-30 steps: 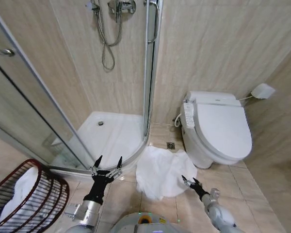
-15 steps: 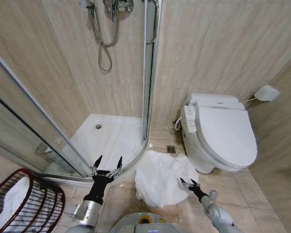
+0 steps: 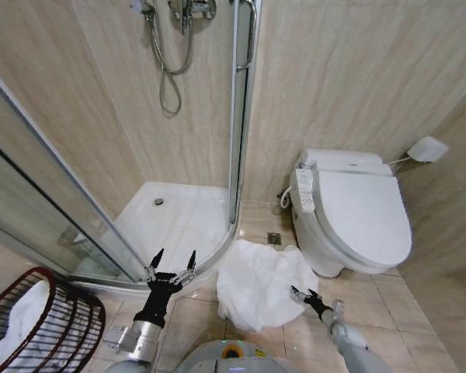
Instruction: Discard the used towel into the hamper.
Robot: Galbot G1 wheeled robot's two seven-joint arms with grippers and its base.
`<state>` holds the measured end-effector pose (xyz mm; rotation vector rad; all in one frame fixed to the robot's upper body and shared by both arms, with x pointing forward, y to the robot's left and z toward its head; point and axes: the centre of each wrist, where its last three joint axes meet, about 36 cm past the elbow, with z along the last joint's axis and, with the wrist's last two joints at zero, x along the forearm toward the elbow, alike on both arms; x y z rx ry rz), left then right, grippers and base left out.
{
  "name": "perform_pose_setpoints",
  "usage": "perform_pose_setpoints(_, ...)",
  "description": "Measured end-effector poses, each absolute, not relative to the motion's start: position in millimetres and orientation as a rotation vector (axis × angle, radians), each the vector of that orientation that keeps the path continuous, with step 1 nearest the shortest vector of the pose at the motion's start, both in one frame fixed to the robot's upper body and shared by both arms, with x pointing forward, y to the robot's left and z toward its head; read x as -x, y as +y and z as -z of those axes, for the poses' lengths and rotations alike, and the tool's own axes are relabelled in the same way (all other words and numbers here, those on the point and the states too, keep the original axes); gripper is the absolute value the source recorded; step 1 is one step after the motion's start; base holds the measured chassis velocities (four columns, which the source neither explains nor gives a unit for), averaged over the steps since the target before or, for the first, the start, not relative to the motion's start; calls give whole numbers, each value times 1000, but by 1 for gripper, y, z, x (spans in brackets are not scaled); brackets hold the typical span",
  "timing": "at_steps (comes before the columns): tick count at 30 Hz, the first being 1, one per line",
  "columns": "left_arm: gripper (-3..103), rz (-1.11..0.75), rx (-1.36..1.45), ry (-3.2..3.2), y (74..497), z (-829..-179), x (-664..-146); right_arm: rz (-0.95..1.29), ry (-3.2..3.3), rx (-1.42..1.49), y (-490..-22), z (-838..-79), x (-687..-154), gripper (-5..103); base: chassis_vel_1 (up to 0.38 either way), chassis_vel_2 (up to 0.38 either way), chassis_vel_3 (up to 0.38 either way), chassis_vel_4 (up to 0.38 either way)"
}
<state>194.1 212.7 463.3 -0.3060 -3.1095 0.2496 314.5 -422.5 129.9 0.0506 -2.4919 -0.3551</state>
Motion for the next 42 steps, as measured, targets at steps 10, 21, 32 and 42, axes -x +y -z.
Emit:
perform_pose_setpoints(10, 100, -250, 306, -3109, 213, -463, -194, 281, -2522, -146, -407, -117, -330, 100, 0, 0, 0, 0)
perform_pose_setpoints(21, 100, -250, 306, -3110, 213, -463, -194, 290, -2475, -280, -380, -94, -341, 100, 0, 0, 0, 0)
perform_pose_setpoints(32, 100, -250, 306, -3110, 213, -463, -194, 244, -2427, -268, -368, -76, -340, 102, 0, 0, 0, 0)
perform_pose_setpoints(42, 100, -250, 306, -3109, 213, -463, -194, 197, -2448, -239, -373, -71, -336, 77, 0, 0, 0, 0)
